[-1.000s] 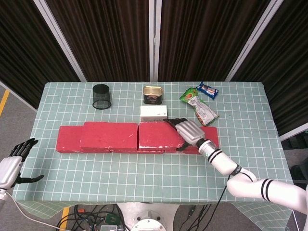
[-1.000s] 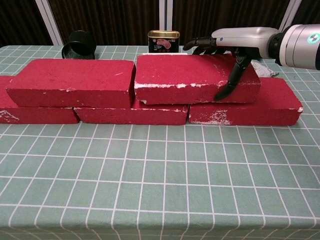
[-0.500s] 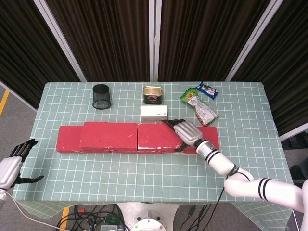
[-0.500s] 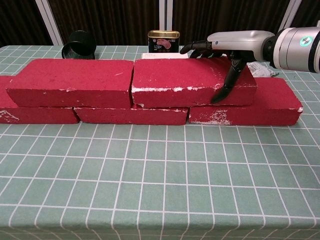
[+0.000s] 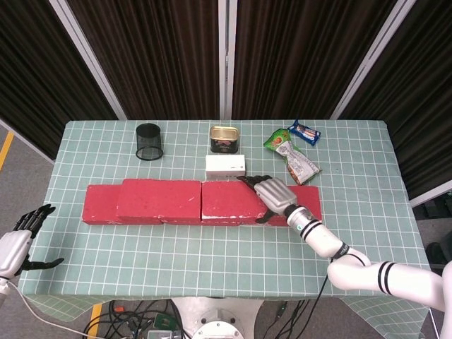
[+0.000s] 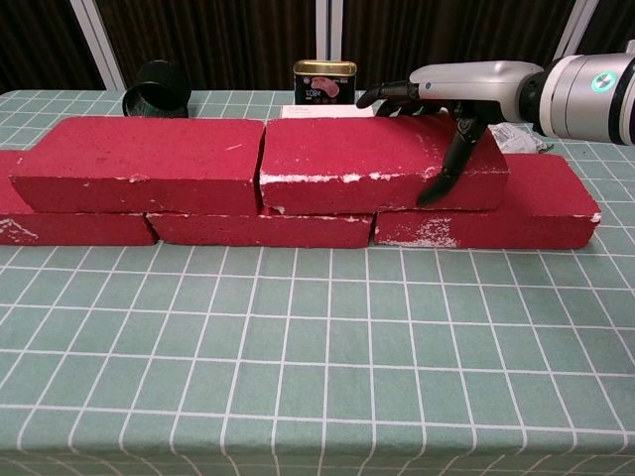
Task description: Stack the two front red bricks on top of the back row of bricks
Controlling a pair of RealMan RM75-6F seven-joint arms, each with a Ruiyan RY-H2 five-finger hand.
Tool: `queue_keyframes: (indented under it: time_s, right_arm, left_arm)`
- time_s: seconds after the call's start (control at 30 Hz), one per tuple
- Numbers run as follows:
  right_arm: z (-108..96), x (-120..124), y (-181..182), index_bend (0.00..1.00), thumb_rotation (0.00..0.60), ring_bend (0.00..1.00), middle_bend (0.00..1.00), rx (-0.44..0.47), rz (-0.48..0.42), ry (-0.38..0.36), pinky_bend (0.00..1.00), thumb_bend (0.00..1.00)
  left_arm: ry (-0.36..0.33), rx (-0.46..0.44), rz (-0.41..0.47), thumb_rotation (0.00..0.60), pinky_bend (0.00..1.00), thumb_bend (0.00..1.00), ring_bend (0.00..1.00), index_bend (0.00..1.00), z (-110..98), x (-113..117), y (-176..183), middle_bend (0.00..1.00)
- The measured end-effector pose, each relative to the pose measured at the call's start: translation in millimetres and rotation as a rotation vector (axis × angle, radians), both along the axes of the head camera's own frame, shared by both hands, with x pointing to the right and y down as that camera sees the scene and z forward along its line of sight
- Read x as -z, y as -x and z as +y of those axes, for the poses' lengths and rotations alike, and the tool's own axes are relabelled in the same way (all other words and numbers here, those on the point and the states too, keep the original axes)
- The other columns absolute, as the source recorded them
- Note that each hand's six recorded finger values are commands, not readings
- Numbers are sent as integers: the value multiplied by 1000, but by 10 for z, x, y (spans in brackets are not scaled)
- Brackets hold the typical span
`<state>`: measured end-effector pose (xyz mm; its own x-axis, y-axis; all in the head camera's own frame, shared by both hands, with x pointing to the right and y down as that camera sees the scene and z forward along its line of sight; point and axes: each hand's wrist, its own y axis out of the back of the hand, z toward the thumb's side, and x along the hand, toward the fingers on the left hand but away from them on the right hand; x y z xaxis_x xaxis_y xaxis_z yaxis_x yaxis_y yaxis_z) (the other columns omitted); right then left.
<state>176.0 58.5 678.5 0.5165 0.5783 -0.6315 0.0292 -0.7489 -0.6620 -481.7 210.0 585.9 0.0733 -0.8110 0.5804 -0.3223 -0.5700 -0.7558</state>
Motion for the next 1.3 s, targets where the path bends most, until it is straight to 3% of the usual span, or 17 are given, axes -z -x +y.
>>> queue_keyframes:
  time_s: [1.3]
  right_arm:
    - [12, -22, 40, 51, 600, 190, 256, -18, -7, 8, 258, 0]
  left_arm:
    - [6, 3, 5, 600, 0, 9, 0, 54, 16, -7, 25, 0]
